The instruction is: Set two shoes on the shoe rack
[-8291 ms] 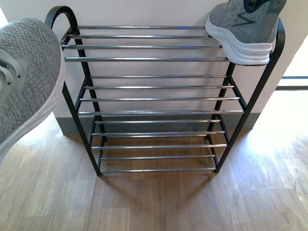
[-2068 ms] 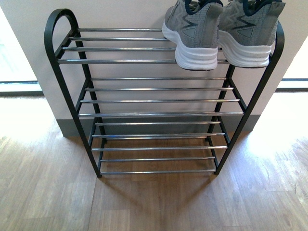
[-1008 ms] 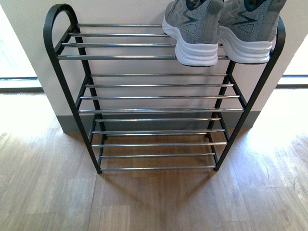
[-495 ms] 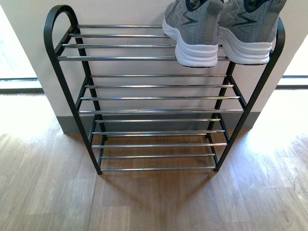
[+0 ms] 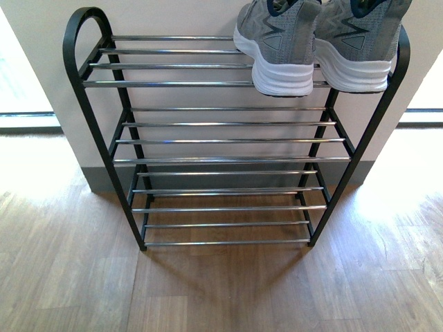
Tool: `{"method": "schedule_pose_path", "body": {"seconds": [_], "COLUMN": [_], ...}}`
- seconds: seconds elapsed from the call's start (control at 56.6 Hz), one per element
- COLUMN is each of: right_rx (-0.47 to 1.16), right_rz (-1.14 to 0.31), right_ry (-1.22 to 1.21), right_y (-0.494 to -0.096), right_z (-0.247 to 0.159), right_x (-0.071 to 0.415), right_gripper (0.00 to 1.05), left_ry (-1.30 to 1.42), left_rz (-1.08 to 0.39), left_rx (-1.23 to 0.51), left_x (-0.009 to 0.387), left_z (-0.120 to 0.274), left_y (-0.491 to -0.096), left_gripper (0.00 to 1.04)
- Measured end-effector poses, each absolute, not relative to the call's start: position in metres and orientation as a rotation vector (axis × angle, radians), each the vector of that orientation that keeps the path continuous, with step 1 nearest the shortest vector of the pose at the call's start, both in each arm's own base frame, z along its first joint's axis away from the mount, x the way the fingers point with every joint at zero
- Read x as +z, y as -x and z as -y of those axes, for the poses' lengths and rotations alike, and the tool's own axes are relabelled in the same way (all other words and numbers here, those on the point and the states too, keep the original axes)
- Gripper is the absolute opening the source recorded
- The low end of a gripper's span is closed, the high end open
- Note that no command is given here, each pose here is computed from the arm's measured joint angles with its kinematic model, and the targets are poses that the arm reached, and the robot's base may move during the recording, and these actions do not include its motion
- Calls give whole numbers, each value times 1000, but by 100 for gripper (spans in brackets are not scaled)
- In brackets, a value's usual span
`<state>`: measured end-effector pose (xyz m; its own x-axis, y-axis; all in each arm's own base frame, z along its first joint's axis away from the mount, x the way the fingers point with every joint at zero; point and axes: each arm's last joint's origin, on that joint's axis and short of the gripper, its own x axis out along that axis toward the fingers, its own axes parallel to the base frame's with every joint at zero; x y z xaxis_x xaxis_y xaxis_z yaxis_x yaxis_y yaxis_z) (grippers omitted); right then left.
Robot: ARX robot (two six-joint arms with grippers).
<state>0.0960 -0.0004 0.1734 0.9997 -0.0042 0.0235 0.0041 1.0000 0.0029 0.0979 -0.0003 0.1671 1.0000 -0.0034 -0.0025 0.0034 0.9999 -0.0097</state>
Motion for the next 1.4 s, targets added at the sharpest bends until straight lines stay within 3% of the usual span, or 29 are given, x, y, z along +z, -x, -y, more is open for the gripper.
{"method": "schedule_pose_path", "body": {"seconds": [0.46, 1.397], "right_rx": [-1, -4], "right_rz": [23, 25], "right_ry": [-3, -3], "right_y": [-96, -96], "right_z": [0, 0], "right_x": [173, 173], "right_gripper": [96, 96], "left_ry": [9, 8], "left_rz": [-2, -2], "left_rx": [-2, -3], "left_x": [167, 167], "left_z": [0, 0], "left_y": [-98, -98], "left_gripper": [97, 95]}}
